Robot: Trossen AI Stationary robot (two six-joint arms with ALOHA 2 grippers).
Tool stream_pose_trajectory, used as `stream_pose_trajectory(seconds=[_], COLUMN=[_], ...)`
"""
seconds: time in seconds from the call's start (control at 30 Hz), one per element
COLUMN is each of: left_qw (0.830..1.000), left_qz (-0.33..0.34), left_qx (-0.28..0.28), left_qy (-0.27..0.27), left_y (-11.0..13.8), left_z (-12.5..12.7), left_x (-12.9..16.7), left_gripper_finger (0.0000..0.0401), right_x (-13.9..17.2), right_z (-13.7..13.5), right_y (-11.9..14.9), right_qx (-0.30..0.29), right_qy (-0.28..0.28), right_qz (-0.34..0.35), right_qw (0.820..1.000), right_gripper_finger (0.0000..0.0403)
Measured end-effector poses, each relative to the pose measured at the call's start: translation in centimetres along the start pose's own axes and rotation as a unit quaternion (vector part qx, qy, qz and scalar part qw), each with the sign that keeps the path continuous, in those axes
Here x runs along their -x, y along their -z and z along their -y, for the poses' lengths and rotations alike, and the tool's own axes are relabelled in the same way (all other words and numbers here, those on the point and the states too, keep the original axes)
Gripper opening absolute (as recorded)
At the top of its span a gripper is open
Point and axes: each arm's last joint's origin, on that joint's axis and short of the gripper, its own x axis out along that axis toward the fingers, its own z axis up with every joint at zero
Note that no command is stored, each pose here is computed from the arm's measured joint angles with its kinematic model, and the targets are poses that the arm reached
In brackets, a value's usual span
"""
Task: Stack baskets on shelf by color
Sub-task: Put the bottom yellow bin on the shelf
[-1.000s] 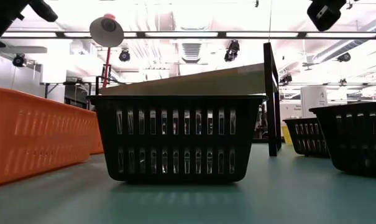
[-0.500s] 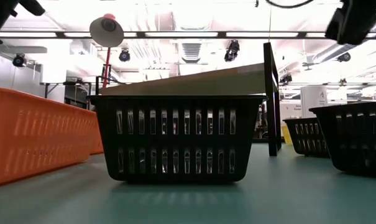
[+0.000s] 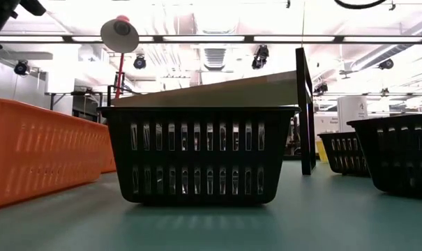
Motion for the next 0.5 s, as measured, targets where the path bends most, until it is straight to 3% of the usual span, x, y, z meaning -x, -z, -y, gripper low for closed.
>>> stream_pose_trajectory(seconds=[0.33, 0.5], left_qw=[1.0, 1.0], left_qz=[-0.005, -0.005], left_qx=[0.003, 0.003], left_qy=[0.002, 0.002], left_y=[0.1, 0.1], left_z=[0.1, 0.1], left_x=[0.1, 0.1], left_gripper_finger=[0.0001, 0.0001], right_x=[-4.2, -6.5], right_z=[-1.8, -1.9], right_y=[4.8, 5.8], right_qx=[0.095, 0.112], right_qy=[0.077, 0.125], right_qz=[-0.063, -0.106], right_qw=[0.99, 0.98], right_gripper_finger=[0.0166, 0.0188])
